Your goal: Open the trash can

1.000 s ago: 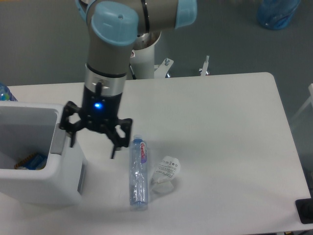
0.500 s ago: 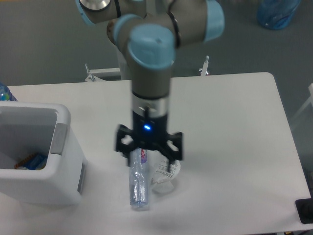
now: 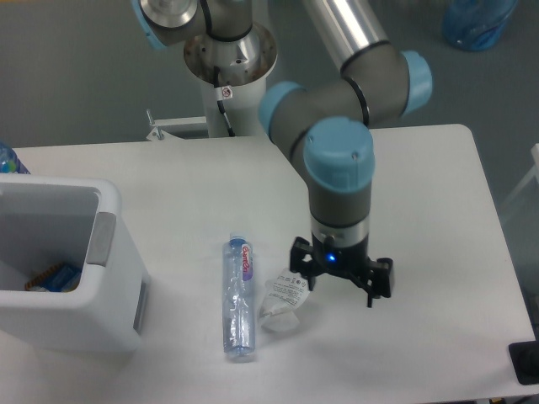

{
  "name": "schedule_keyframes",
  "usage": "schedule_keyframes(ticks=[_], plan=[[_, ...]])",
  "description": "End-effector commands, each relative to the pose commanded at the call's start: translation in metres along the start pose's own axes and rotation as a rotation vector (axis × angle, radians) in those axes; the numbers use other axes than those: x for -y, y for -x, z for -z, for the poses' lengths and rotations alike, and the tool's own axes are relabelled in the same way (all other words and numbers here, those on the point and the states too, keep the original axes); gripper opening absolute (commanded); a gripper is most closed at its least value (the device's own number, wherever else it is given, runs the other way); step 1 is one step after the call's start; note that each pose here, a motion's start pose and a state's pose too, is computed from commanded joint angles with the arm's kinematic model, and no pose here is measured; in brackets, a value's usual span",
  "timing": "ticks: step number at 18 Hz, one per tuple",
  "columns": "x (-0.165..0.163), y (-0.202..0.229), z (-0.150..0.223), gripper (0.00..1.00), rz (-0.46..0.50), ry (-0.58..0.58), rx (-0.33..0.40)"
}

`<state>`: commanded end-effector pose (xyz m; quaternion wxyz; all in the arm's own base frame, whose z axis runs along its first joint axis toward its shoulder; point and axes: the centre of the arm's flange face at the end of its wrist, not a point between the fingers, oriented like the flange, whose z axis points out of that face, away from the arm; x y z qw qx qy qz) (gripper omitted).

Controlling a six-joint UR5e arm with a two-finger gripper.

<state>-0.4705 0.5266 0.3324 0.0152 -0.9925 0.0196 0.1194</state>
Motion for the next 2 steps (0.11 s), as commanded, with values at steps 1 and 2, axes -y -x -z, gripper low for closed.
schedule_keyframes(ticks=[1,2], plan=[[-0.0007,-0.0012,-0.0020,1.00,0.001,0.004,-0.003],[-0.0014,-0.0026,-0.0043,1.00,0.001,0.006,-0.005]])
